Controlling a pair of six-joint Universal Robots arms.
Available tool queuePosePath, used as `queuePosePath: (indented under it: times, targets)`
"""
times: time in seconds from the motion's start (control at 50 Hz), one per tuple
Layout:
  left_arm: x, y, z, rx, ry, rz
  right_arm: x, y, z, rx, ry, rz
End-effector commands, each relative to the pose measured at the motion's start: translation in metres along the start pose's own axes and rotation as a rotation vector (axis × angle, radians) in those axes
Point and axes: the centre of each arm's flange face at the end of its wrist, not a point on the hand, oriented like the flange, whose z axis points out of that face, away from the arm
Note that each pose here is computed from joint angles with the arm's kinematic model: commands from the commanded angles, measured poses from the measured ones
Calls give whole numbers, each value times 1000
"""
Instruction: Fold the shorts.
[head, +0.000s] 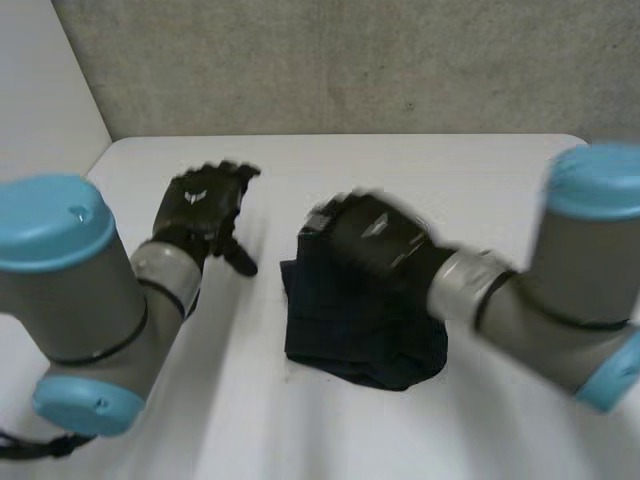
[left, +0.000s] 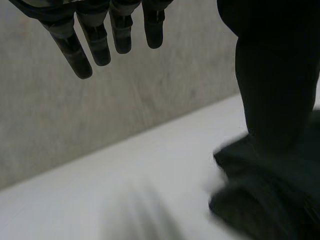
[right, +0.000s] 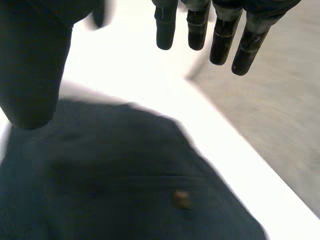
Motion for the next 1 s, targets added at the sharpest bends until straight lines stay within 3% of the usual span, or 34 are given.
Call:
queuePosePath:
  times: [0.02,0.12,0.32,0.54,0.6,0.7,0.8,0.88,1.0]
  targets:
    - [39,-21,19,85,219,-9,53,2,-17,-13,228,326]
    - [67,6,26,-9,285,1,47,32,-12,-136,213,300]
    - [66,87,30,-312,187,71,46,100,3,-355,254,201]
    - [63,92,23,-358,176,208,53,105,4,-400,279,72]
    - [65,72,18,-317,176,206,58,86,0,-351,299,55]
    - [57,-4,6,-130,155,170,73,19,-17,-175,404,1]
    - [19,-83,-10,29,56,132,93,-36,-42,-39,590,15]
    - [-13,-123,-26,50,-22,100,102,-67,-61,23,701,9]
    - [-34,-134,-42,-35,-50,63,99,-86,-81,9,733,27]
